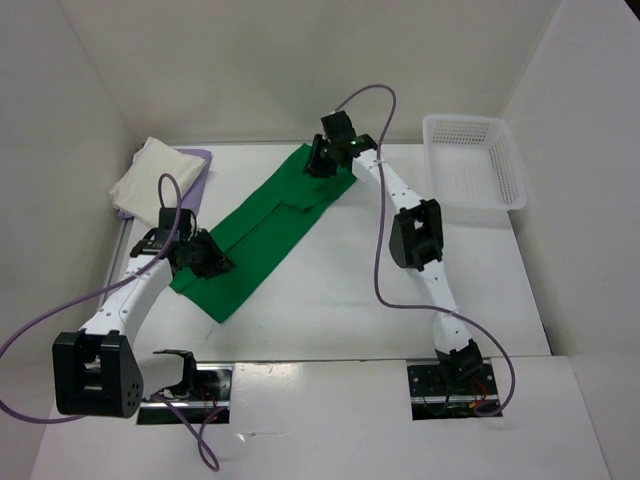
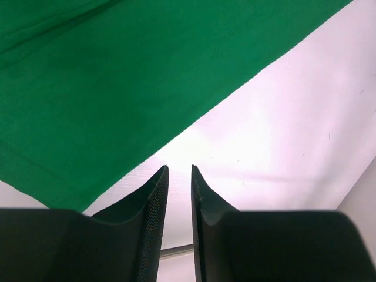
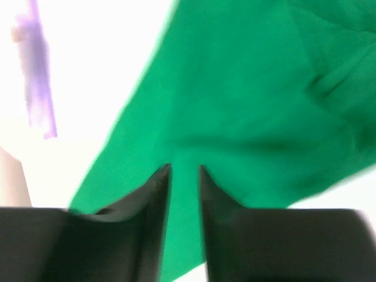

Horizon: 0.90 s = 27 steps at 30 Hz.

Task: Fold and stack the t-shirts
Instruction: Rotate the tshirt 90 degrees

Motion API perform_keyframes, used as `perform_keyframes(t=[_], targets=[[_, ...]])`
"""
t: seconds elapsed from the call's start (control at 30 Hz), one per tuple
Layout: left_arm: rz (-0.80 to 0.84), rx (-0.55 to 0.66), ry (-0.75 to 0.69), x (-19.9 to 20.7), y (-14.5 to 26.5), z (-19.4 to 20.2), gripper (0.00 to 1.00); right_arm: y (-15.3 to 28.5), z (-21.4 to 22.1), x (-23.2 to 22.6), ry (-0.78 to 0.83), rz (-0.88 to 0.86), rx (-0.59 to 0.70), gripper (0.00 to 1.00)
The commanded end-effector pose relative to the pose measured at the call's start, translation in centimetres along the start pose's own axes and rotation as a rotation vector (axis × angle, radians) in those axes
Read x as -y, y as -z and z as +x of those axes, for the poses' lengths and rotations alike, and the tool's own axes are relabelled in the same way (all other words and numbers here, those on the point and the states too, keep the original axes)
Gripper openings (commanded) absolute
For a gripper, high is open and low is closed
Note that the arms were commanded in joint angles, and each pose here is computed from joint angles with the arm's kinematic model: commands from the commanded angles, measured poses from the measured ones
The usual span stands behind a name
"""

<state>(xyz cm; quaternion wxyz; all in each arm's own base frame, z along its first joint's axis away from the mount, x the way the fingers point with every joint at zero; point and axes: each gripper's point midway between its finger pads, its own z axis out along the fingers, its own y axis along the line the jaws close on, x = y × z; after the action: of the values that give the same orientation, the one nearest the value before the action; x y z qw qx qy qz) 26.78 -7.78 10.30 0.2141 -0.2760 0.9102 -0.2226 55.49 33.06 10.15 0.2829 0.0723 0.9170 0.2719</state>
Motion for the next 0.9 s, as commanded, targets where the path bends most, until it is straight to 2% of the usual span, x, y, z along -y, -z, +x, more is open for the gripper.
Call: perform_keyframes(t=[0.0,0.03,0.07,0.1,0.13,0.17,0.2,0.23,0.27,0.3,0.33,0.37,0.4,0.43,0.5,0.67,0.8,0.87], targets=[[0.048,0.013,-0.023,1.3,1.1,-0.3,0.29,16.6,-4.8,-12.1,0.190,-0.238,0.232,0.39],[0.052,0.017,-0.025,1.6,1.4,-0.5,0.29,17.7,-3.7,-12.8,0.203,-0.279,0.223,0.49],[0.047,0.033,-0.027,1.7,1.5,-0.9,0.29,15.8,-0.4,-10.0,0.192,-0.236,0.140,0.51],[0.047,0.033,-0.038,1.8,1.4,-1.1,0.29,18.8,-0.3,-11.9,0.173,-0.320,0.180,0.51],[0.054,0.042,-0.041,2.1,1.7,-1.4,0.29,18.8,1.7,-11.8,0.158,-0.341,0.135,0.45],[0.049,0.055,-0.037,1.8,1.5,-2.0,0.28,16.9,6.3,-9.4,0.132,-0.319,0.010,0.30],[0.058,0.061,-0.046,2.1,1.7,-2.6,0.27,16.9,8.6,-10.3,0.121,-0.347,-0.015,0.12],[0.064,0.069,-0.050,2.4,1.9,-2.9,0.25,17.6,10.6,-10.6,0.121,-0.362,-0.037,0.00],[0.069,0.087,-0.057,2.8,2.2,-3.8,0.22,15.9,14.7,-8.3,0.105,-0.316,-0.118,0.00],[0.074,0.095,-0.068,3.1,2.1,-4.3,0.17,15.6,16.8,-8.3,0.096,-0.327,-0.165,0.00],[0.082,0.105,-0.073,3.5,2.4,-4.7,0.16,14.8,20.3,-8.2,0.074,-0.337,-0.240,0.00],[0.077,0.108,-0.065,3.4,2.3,-5.2,0.14,14.4,21.9,-8.4,0.067,-0.350,-0.274,0.00],[0.079,0.112,-0.075,3.7,2.3,-5.6,0.14,14.0,23.2,-8.5,0.063,-0.351,-0.296,0.04],[0.080,0.112,-0.075,3.7,2.3,-5.6,0.13,13.8,24.6,-9.4,0.075,-0.367,-0.316,0.13],[0.085,0.120,-0.078,4.0,2.3,-6.0,0.13,12.2,26.4,-8.9,0.075,-0.344,-0.346,0.38],[0.101,0.108,-0.080,4.3,2.1,-5.9,0.13,8.3,28.7,-7.4,0.042,-0.289,-0.385,0.61],[0.100,0.107,-0.079,4.1,1.9,-5.8,0.13,5.9,29.5,-6.8,0.011,-0.246,-0.382,0.62],[0.101,0.107,-0.079,4.1,1.9,-5.8,0.13,4.5,31.0,-6.3,0.001,-0.201,-0.395,0.53]])
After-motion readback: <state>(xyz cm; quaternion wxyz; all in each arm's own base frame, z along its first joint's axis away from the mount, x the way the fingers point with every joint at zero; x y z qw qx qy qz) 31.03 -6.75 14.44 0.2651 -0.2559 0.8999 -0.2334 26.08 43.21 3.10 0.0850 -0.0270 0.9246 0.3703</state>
